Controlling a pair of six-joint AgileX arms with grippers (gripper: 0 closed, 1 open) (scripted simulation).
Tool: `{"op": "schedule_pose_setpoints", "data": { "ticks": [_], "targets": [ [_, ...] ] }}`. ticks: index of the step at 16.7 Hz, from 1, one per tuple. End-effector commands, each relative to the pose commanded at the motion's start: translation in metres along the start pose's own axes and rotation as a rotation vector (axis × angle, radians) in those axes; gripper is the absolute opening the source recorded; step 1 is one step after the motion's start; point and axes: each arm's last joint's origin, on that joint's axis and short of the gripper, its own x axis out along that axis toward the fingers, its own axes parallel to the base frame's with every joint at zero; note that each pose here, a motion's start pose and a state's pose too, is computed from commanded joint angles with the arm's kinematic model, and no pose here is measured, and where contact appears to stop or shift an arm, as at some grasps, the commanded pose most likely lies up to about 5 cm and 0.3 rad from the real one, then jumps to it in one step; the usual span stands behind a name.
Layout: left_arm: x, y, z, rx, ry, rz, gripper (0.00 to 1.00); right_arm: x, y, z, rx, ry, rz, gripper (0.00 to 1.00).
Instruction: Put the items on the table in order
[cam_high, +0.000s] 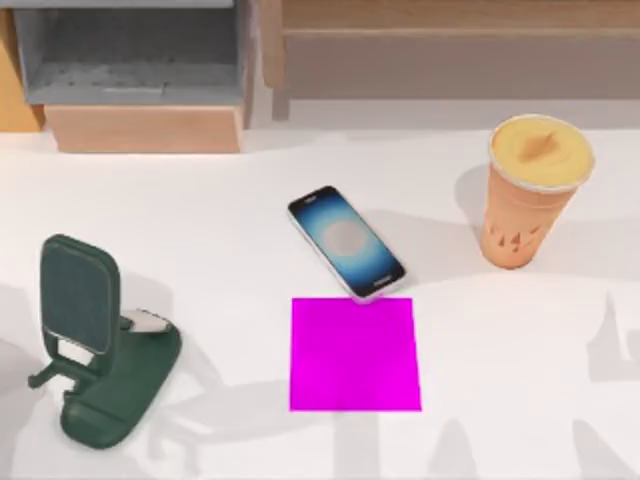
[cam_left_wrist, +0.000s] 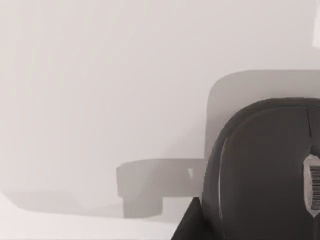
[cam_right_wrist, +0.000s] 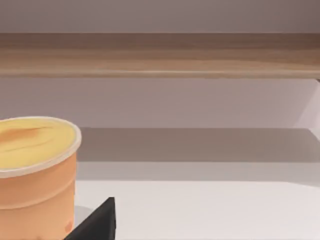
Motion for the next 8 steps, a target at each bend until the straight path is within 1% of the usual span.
{"op": "schedule_pose_setpoints", "data": {
  "ticks": [5,8],
  "targets": [
    [-0.007,0.001,0.001,-0.002,-0.006,0.005,0.0,0.0,0.0,0.0,0.0,0.0,0.0,1.0],
    [-0.03,0.005,0.003,0.001,-0.006,0.005,0.0,0.0,0.0,0.0,0.0,0.0,0.0,1.0]
  ]
}}
